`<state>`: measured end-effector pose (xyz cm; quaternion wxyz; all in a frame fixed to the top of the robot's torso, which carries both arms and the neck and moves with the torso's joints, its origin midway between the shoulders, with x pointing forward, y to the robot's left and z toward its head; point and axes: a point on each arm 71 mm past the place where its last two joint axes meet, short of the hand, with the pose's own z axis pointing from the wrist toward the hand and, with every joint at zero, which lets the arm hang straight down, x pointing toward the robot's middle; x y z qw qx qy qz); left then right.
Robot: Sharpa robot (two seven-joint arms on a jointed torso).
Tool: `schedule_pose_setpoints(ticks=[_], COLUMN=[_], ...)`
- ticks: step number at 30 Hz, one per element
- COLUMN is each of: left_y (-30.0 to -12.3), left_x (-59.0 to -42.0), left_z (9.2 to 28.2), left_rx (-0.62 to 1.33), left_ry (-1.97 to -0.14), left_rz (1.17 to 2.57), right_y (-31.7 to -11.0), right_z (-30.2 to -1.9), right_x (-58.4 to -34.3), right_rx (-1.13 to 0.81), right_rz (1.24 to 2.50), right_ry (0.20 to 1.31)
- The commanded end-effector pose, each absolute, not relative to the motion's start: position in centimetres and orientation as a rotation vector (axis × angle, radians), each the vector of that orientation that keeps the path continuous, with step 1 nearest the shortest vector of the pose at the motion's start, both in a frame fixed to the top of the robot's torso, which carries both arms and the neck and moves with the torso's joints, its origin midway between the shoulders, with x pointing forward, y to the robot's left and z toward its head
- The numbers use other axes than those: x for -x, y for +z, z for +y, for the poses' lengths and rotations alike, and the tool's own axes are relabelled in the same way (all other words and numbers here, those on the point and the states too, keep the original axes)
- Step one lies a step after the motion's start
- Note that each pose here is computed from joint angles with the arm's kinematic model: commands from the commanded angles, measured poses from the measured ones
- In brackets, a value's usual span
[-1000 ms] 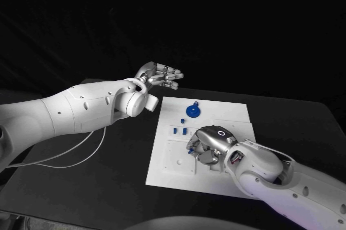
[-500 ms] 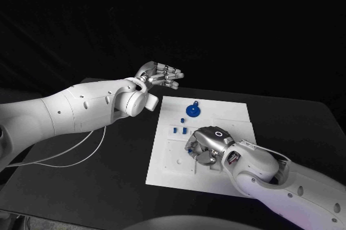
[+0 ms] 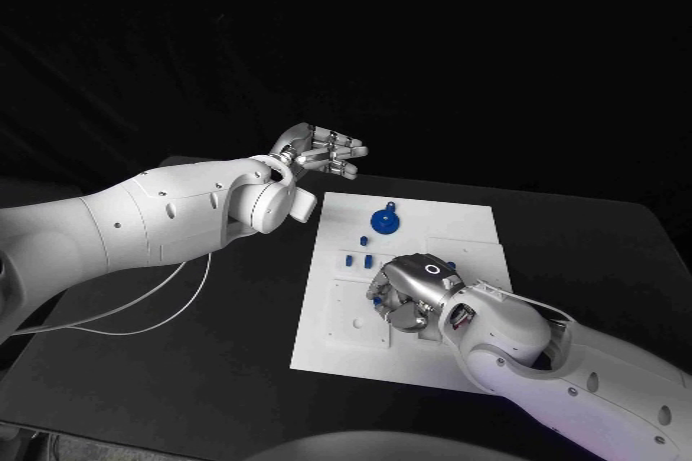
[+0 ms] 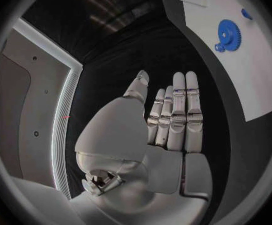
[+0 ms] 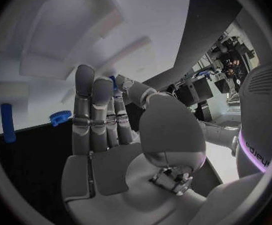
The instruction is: Assemble the parts on the task board
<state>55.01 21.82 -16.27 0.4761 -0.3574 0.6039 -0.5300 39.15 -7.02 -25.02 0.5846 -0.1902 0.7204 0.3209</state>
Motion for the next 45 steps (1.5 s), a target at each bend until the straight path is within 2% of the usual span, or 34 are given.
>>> schedule_pose_setpoints(ticks=[1,15,22,27,31,36,45], left_y=[-16.2,-16.3,-16.3,-16.3,-16.3,-16.4,-16.5], left_x=[-54.9,-54.9,-54.9,-54.9,-54.9,-54.9,-54.9], left_z=[21.6,21.7,21.8,21.9,21.8,21.8,21.9], left_rx=[0.870,0.859,0.852,0.850,0.847,0.845,0.845], left_ry=[-1.316,-1.319,-1.318,-1.318,-1.323,-1.326,-1.323], left_rz=[1.490,1.515,1.519,1.518,1.520,1.520,1.522], right_y=[-25.5,-24.3,-22.5,-20.5,-19.9,-19.9,-20.2], right_z=[-7.0,-7.9,-9.4,-11.6,-13.7,-16.3,-18.0], right_x=[-38.9,-38.7,-39.3,-41.2,-42.7,-43.8,-44.3], right_rx=[0.426,0.320,0.271,0.235,0.214,0.192,0.236], right_rz=[1.693,1.602,1.584,1.622,1.666,1.707,1.747], right_ry=[0.768,0.799,0.799,0.749,0.686,0.620,0.539])
